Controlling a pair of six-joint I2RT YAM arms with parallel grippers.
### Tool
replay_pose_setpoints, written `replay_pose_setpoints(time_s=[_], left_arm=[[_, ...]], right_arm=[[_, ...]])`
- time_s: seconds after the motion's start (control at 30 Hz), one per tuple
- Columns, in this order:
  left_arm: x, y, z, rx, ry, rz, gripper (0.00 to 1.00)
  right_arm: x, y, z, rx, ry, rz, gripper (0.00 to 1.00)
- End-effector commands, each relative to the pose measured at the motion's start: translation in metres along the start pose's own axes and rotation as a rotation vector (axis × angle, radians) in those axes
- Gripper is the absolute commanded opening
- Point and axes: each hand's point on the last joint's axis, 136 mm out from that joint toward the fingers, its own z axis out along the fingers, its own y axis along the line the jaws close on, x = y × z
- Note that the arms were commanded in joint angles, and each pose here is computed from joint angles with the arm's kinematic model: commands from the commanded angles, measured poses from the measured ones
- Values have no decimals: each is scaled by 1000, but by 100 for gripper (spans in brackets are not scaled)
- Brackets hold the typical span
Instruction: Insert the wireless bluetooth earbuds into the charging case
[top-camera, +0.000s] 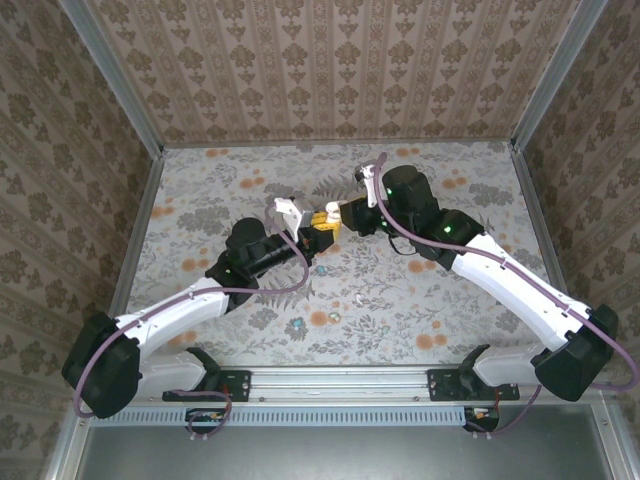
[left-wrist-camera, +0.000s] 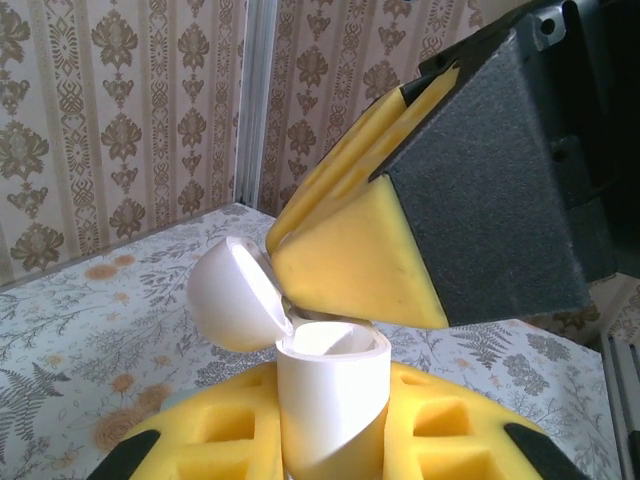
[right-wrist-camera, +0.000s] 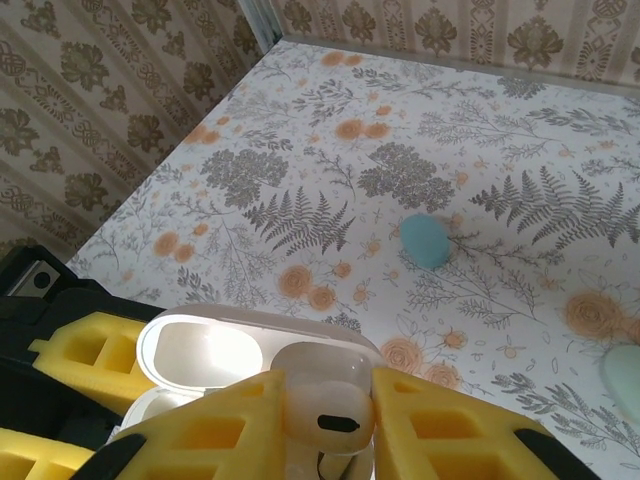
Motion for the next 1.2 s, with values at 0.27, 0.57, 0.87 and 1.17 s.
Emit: replay_pose_setpoints(time_s=[0.27,0.57,0.87,1.17], left_arm=[[-31,-5,-1,5,-99,18,5],[-33,-6,0,7,-103,24,5],[-33,-6,-1,9,-104,27,5],[-34,-8,-2,14,-107,36,5]], right_arm=[[14,16,-5,-92,45,-20,33],[10,21,-11,-113,29,-26,38],[6,21,-19,-105,19,-4,43],[-15,23,-36,-141,-14,111,47]])
